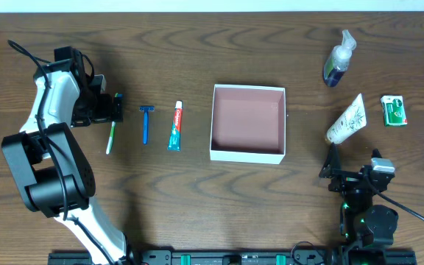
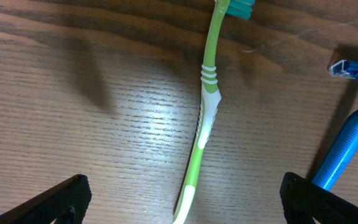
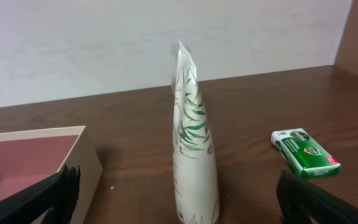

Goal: Pack container
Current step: 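Lower the left gripper and close it on the toothbrush handle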

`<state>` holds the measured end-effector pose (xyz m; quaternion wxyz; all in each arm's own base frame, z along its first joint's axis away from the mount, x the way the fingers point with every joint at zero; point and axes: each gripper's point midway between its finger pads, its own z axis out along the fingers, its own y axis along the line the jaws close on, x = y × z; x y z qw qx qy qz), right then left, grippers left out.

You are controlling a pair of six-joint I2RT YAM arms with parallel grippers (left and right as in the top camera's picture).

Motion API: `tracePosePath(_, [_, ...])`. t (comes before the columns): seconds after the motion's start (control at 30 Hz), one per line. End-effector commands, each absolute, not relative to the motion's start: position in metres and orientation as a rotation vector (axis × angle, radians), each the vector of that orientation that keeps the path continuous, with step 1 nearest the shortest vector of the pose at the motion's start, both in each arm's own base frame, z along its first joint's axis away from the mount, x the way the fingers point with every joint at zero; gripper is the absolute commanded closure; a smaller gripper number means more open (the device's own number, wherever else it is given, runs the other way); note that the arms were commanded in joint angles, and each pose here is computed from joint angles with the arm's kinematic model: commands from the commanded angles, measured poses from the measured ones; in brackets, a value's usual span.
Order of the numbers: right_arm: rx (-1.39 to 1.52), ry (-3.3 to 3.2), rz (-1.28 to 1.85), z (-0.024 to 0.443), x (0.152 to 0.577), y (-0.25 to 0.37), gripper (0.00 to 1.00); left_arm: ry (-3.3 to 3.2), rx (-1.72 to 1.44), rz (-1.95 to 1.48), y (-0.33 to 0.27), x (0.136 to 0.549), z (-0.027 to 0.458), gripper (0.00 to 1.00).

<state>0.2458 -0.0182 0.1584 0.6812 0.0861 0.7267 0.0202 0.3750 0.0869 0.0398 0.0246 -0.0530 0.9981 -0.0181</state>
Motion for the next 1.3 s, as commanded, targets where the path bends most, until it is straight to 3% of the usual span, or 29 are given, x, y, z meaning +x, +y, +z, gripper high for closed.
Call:
tracePosePath(0.0, [0.174,1.634,0.047,0.157,0.246,-0.015,0.01,3.095,-0.158,-0.045,0.090,0.375,0.036,0.02])
tracePosePath(1.27, [0.174,1.634,0.047,0.157,0.246,-0.015,0.01,3.119,-0.127,-0.054,0.075,0.367,0.017,0.02])
